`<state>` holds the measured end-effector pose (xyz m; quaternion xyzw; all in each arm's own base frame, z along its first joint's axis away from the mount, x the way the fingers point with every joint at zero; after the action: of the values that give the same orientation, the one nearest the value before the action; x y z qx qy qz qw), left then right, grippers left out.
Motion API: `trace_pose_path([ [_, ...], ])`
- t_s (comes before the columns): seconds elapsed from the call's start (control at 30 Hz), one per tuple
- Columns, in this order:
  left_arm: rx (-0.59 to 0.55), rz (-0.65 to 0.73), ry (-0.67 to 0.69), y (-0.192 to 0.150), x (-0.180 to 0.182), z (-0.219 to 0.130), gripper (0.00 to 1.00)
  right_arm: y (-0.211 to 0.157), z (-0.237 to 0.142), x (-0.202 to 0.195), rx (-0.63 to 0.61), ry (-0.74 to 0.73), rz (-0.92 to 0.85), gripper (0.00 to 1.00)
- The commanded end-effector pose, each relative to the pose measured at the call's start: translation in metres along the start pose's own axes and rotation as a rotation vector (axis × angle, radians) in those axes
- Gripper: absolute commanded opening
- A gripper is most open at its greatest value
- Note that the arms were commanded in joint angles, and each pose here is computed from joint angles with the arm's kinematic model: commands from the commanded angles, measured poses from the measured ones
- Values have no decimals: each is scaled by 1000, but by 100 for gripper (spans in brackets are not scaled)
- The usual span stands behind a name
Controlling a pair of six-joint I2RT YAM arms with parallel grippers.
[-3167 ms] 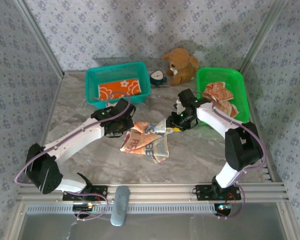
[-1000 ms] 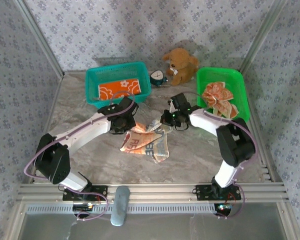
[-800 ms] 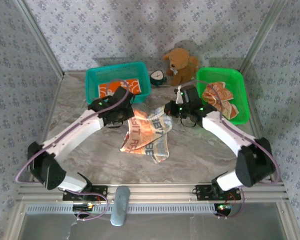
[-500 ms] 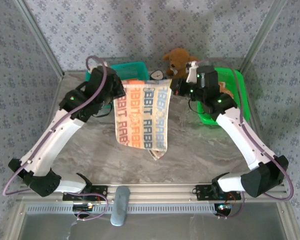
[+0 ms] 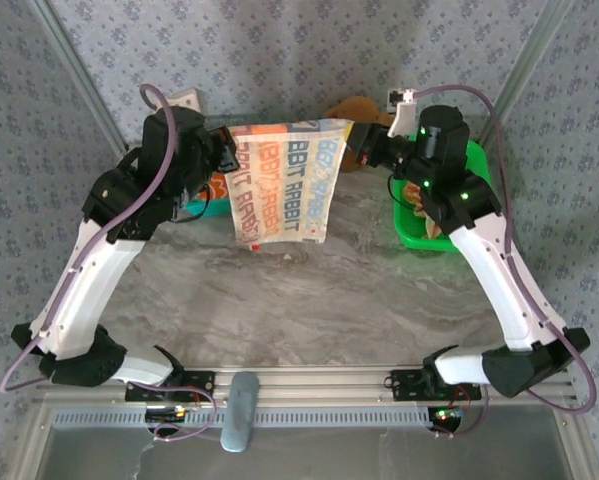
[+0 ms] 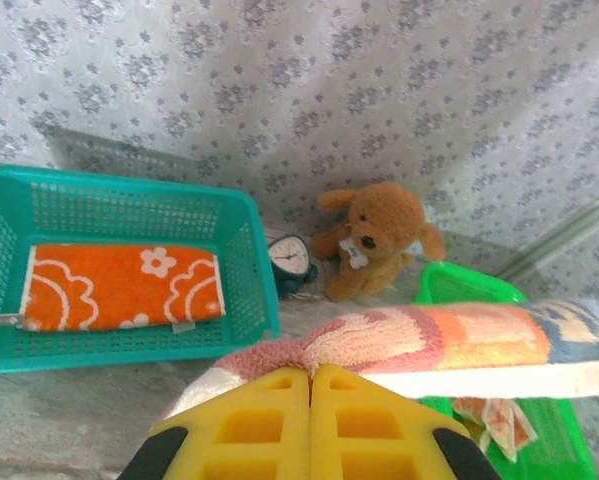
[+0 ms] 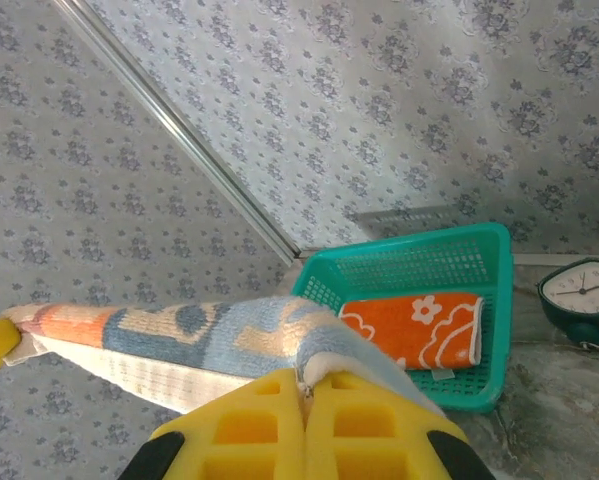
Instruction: Fold and stack the towels
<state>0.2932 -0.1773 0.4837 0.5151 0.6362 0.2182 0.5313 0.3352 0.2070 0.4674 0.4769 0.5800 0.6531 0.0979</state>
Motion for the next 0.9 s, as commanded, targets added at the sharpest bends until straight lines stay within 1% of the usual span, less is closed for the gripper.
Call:
trace_pose_path([
  [0.0,-54,-33,-34,9,2,-35,0,3,-31,20,-40,25,-45,0],
  [0.17,-67,-83,-106,8,-4,-63,0,-4,-64,34,-56,32,-62,0],
  [0.33,-46,-86,-142,-6,-14,-74,0,-10,-86,39,-39,2,-58,0],
  [0.4,-31,-92,-137,-11,-15,-74,0,-12,-91,38,-38,-8,-49,0],
  [0.53,-29,-122,-46,-18,-4,-64,0,-21,-84,20,5,-75,-23,0],
  [0.63,-23,-84,31,-23,2,-43,0,-25,-66,2,53,-103,17,0],
  [0.73,70,-102,70,-38,15,-2,0,-29,-40,-23,96,-123,78,0],
  [0.87,136,-118,108,-56,37,58,0,-40,3,-57,148,-137,118,0],
])
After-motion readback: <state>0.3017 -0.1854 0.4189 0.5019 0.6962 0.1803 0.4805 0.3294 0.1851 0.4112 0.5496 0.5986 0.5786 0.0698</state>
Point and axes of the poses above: each hand's point on the last joint's axis, 136 mm out from that joint toward the fingers, its own z axis out along the fingers, its own x axis along the line the jaws close on, y = z × x, the point moved 1 cm from there along -z, back along the fingers, and after that the axes turned 1 degree about -z, right-handed, at the moved point
